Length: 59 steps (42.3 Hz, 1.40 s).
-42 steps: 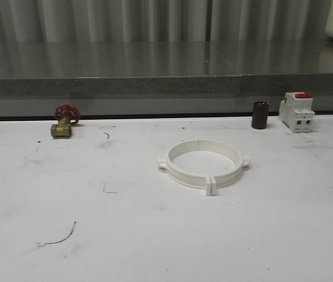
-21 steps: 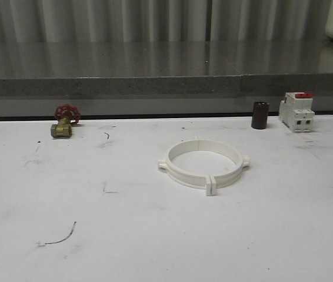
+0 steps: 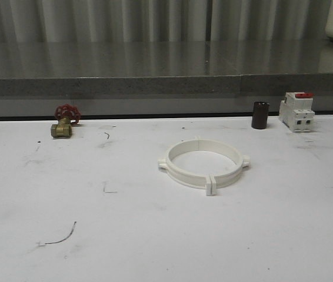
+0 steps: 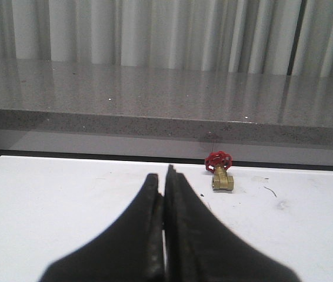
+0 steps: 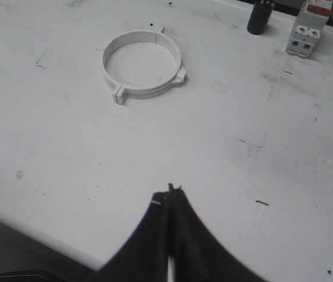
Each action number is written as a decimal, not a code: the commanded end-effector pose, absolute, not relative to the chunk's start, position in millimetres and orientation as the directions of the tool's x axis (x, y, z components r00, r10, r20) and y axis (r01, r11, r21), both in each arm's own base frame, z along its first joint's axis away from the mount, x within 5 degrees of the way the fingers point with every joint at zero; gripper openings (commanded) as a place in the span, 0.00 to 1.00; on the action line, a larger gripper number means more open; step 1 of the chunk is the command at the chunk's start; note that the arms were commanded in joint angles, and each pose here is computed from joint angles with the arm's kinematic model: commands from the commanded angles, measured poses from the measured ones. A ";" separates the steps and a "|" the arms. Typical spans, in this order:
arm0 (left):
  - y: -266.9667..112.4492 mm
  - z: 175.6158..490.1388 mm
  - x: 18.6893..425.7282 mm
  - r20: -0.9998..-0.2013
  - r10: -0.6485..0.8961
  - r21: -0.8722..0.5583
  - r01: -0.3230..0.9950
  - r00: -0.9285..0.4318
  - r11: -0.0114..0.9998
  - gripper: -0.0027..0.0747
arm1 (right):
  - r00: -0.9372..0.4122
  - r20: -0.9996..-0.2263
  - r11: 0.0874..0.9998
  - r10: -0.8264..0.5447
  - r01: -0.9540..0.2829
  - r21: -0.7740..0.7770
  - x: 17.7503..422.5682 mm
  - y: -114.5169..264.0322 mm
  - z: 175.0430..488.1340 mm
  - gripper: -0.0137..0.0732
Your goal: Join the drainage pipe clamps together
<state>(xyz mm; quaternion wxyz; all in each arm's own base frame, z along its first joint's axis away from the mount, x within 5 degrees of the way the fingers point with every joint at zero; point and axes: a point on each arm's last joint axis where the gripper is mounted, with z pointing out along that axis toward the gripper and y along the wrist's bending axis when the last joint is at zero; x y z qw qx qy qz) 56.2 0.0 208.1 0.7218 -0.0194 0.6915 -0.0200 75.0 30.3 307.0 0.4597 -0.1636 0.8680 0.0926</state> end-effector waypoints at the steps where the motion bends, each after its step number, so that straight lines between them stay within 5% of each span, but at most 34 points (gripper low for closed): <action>1: -0.4 207.3 55.7 -0.992 -0.067 -0.065 0.014 0.105 0.998 0.01 | -0.464 -0.867 0.927 -0.181 -0.375 0.007 77.5 31.6 318.1 0.02; 26: -0.4 207.3 55.7 -0.992 -0.067 -0.065 0.014 0.105 0.998 0.01 | -0.455 -0.872 0.928 -0.183 -0.373 0.000 77.1 30.9 317.1 0.02; 42: -0.4 207.2 55.9 -0.992 -0.067 -0.065 0.014 0.104 0.998 0.01 | -0.082 -0.997 0.994 -0.009 -0.107 0.000 55.8 6.1 274.0 0.02; 59: -0.4 207.2 55.9 -0.992 -0.067 -0.065 0.014 0.104 0.998 0.01 | 0.062 -0.998 0.999 0.027 -0.027 0.026 54.3 1.4 208.7 0.02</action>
